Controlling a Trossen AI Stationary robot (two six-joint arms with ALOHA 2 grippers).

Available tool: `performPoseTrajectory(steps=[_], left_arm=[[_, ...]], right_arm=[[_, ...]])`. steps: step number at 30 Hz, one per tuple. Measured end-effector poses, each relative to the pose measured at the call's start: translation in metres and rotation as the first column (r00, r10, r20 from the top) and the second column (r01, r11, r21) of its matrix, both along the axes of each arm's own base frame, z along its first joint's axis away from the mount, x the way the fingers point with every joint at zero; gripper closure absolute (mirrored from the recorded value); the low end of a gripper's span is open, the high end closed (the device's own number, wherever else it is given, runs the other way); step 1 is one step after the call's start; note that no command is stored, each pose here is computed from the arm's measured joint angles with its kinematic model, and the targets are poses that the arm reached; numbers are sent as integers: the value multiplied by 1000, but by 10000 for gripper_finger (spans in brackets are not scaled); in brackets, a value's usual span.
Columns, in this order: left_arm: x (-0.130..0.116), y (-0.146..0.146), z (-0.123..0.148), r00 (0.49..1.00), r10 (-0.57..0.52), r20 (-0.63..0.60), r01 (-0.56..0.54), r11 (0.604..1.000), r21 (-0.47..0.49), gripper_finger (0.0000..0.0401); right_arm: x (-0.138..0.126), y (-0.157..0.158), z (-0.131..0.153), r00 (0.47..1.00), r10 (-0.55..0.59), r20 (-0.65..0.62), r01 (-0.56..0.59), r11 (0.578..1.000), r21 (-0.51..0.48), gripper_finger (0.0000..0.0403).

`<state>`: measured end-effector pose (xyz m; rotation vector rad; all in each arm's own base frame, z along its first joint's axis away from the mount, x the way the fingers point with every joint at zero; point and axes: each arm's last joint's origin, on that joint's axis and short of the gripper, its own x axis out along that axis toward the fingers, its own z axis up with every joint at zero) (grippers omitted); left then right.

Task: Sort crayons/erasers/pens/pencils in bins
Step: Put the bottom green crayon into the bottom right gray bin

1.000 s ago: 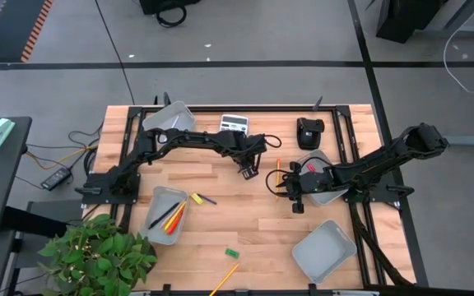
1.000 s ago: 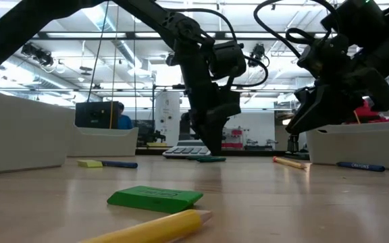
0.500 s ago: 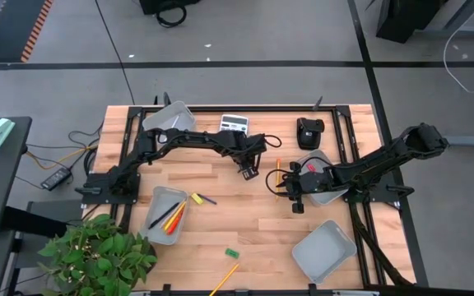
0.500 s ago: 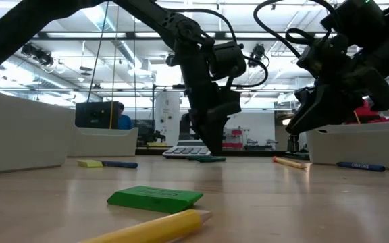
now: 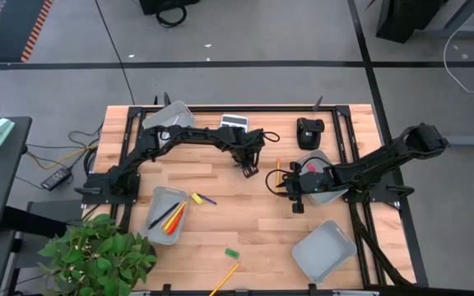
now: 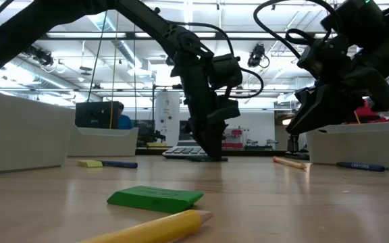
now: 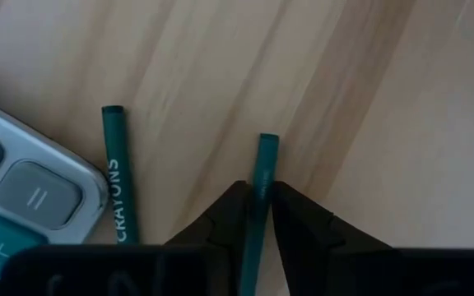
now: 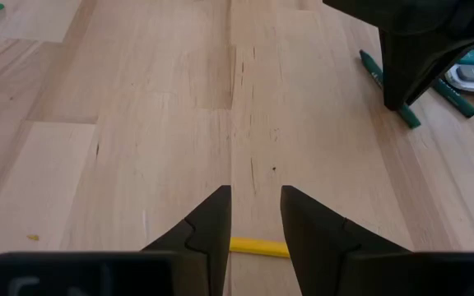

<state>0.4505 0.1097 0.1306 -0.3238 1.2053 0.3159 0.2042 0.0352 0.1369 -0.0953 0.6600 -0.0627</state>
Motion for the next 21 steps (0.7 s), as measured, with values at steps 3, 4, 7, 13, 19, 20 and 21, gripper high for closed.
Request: performPoseTrajectory(steps=[3, 4, 7, 13, 19, 20, 21], left_arm=[[0, 0, -1, 1000, -18, -4, 18, 1000, 9, 345], [0, 0, -1, 1000, -23, -5, 23, 1000, 11, 350], [0, 0, -2, 999, -41, -12, 41, 999, 13, 368], [-1, -1, 2, 999, -52, -4, 52, 999, 7, 375], [-1, -18, 20, 991, -129, 22, 129, 992, -8, 371], [1, -22, 27, 988, -149, 49, 149, 989, 4, 375], [3, -26, 32, 983, -167, 70, 167, 986, 14, 378]], right_arm=[[0, 0, 0, 1000, 1, -1, -1, 1000, -2, 285], [0, 0, 0, 1000, 2, -1, -2, 1000, -4, 285], [0, 0, 0, 1000, 2, -1, -2, 1000, -4, 285], [0, 0, 0, 1000, -6, 0, 6, 1000, -11, 285], [0, -3, 0, 996, -82, 15, 83, 996, -45, 285], [0, -3, 1, 996, -91, 17, 92, 995, -45, 285], [0, -3, 1, 995, -98, 18, 98, 994, -46, 285]])
